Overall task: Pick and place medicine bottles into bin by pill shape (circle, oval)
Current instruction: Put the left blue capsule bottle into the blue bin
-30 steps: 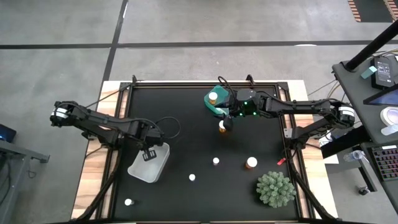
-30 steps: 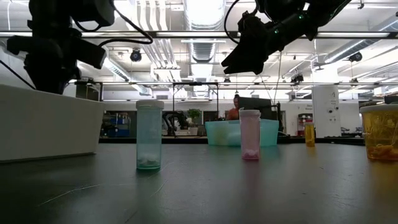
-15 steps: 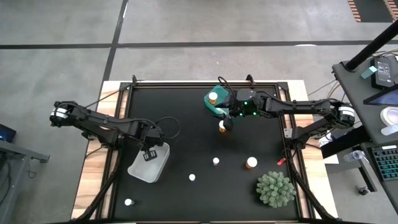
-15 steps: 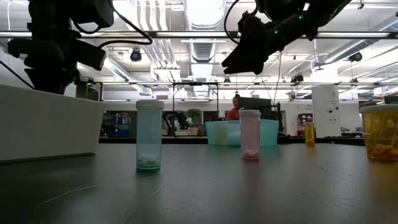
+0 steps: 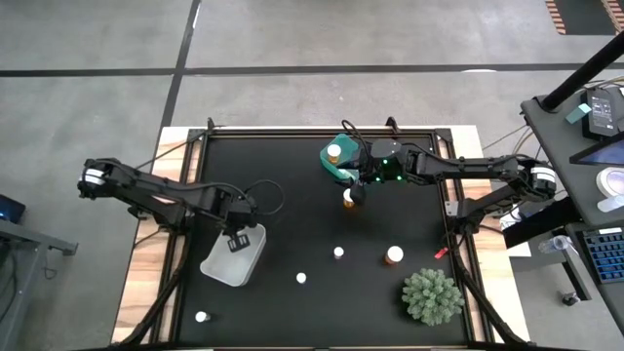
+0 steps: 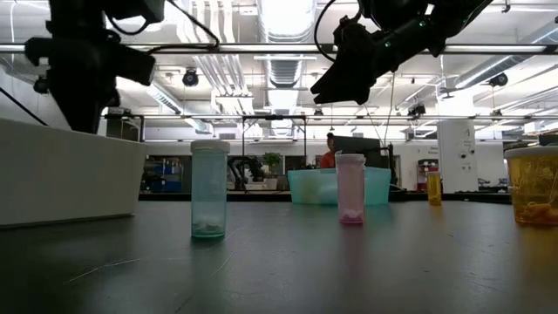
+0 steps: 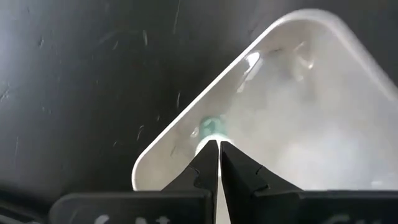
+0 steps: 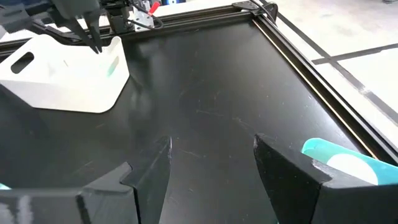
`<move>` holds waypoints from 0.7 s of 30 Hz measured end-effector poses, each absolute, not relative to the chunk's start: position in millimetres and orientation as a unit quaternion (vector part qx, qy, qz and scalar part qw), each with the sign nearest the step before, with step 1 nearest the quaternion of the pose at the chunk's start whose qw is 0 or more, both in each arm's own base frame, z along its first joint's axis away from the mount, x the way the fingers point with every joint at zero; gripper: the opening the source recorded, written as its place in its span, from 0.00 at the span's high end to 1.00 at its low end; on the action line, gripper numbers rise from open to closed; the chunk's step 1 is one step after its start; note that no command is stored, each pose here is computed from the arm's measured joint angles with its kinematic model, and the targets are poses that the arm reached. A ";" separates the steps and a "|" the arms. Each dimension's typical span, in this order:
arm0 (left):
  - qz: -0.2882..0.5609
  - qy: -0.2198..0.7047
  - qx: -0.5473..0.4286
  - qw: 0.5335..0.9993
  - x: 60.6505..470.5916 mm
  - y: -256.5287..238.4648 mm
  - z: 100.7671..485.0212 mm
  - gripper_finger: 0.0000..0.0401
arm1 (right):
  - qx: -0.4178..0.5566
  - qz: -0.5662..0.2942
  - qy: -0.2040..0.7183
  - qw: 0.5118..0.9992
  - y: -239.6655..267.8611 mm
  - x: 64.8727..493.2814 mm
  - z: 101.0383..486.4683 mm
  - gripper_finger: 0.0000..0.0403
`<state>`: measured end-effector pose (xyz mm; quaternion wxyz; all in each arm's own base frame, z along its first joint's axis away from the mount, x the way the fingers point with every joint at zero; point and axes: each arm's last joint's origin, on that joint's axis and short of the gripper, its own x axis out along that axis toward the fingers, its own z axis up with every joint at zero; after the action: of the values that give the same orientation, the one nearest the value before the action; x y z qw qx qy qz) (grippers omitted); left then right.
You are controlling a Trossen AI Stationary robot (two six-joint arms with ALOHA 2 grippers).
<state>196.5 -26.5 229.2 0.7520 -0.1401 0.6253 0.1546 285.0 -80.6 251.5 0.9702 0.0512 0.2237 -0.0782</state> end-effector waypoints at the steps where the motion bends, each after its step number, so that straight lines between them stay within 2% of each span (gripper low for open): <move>1: 0.155 0.620 -0.144 0.756 198.3 -26.8 233.6 1.00 | 0.051 -0.078 0.224 0.970 -80.7 284.9 251.5 0.46; 9: 0.127 0.556 -0.240 0.785 216.0 -37.5 286.7 1.00 | 0.040 -0.076 0.225 0.971 -80.6 285.0 251.3 0.46; 16: 0.083 0.533 -0.307 0.784 234.5 -69.4 325.4 1.00 | 0.027 -0.072 0.235 0.969 -80.4 284.2 249.8 0.46; 21: 0.079 0.552 -0.374 0.741 255.2 -95.4 332.6 1.00 | 0.025 -0.070 0.241 0.968 -80.2 283.6 248.7 0.46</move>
<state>255.2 -95.4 332.6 0.7412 -0.3744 0.5517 0.0786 283.6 -80.2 248.7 0.9676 0.0252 0.2413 -0.0701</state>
